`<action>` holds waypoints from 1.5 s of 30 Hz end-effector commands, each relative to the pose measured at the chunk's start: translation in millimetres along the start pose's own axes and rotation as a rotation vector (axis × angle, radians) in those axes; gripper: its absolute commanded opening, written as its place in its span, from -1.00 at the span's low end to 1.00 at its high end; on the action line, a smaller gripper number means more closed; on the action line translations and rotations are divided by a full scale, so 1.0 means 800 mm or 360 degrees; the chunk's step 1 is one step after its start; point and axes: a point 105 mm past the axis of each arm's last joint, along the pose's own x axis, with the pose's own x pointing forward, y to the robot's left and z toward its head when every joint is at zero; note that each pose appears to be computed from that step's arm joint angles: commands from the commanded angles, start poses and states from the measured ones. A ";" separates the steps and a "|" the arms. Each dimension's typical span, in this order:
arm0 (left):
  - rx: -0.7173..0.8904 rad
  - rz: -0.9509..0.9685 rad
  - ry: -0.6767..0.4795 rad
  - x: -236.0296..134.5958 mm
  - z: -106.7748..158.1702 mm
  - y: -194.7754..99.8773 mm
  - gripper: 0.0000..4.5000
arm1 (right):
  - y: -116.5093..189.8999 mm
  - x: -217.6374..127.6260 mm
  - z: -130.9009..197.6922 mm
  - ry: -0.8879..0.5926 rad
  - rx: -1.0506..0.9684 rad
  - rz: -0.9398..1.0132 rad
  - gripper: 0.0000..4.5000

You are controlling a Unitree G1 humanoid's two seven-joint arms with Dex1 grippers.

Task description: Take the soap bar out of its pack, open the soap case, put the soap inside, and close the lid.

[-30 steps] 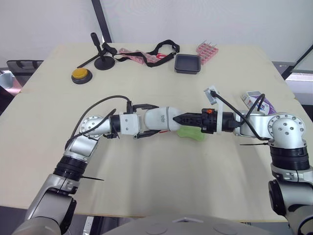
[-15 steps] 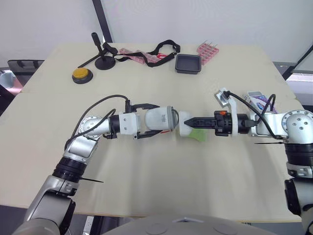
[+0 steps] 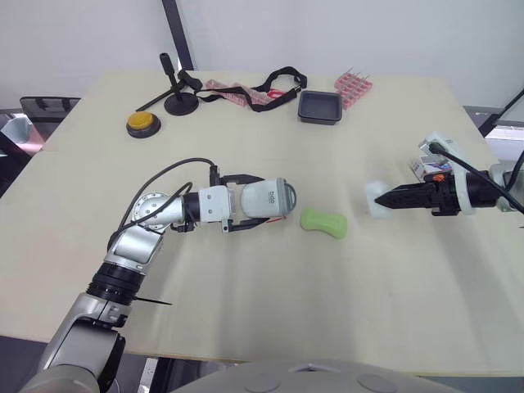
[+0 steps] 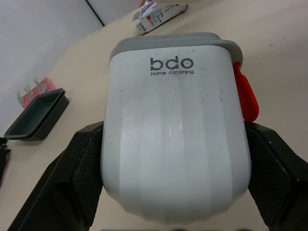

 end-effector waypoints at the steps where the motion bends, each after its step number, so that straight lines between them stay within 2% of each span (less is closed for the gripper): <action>1: 0.0048 0.0012 -0.0058 0.000 0.015 0.006 0.54 | -0.030 -0.002 -0.015 0.0251 -0.0375 -0.0258 -0.11; 11: 0.0043 0.0013 -0.0045 -0.001 0.015 0.004 0.54 | -0.059 0.026 -0.015 0.0475 -0.0791 -0.0347 -0.11; 21: 0.0039 0.0019 -0.0040 -0.001 0.015 0.002 0.54 | -0.069 0.034 -0.012 0.0487 -0.0835 -0.0338 -0.11; 22: 0.0039 0.0019 -0.0039 -0.001 0.014 0.002 0.54 | -0.071 0.034 -0.011 0.0480 -0.0830 -0.0343 0.11; 25: 0.0039 0.0019 -0.0038 -0.001 0.014 0.002 0.54 | -0.073 0.034 -0.010 0.0472 -0.0829 -0.0353 0.59; 28: 0.0017 0.0025 -0.0032 -0.001 0.012 0.001 0.54 | -0.069 0.030 -0.007 0.0435 -0.0838 -0.0337 0.99; 29: 0.0007 0.0026 -0.0029 -0.002 0.012 0.000 0.54 | -0.068 0.027 -0.005 0.0421 -0.0843 -0.0334 0.99; 31: -0.0021 0.0036 -0.0021 -0.002 0.009 0.001 0.54 | -0.065 0.020 0.003 0.0349 -0.0859 -0.0340 0.99; 35: -0.0117 0.0074 0.0009 -0.005 0.003 0.007 0.54 | -0.056 -0.001 0.033 0.0050 -0.0879 -0.0336 0.99; 39: -0.0287 0.0098 0.0084 -0.010 -0.011 0.016 0.54 | -0.024 -0.023 0.059 -0.0439 -0.0946 -0.0113 0.99; 42: -0.0383 0.0051 0.0139 -0.012 -0.019 0.017 0.54 | -0.009 -0.027 0.054 -0.0712 -0.0916 -0.0018 0.99; 45: -0.0402 -0.0051 0.0216 -0.012 -0.024 0.017 0.54 | 0.018 -0.013 0.028 -0.0885 -0.0931 0.0128 0.99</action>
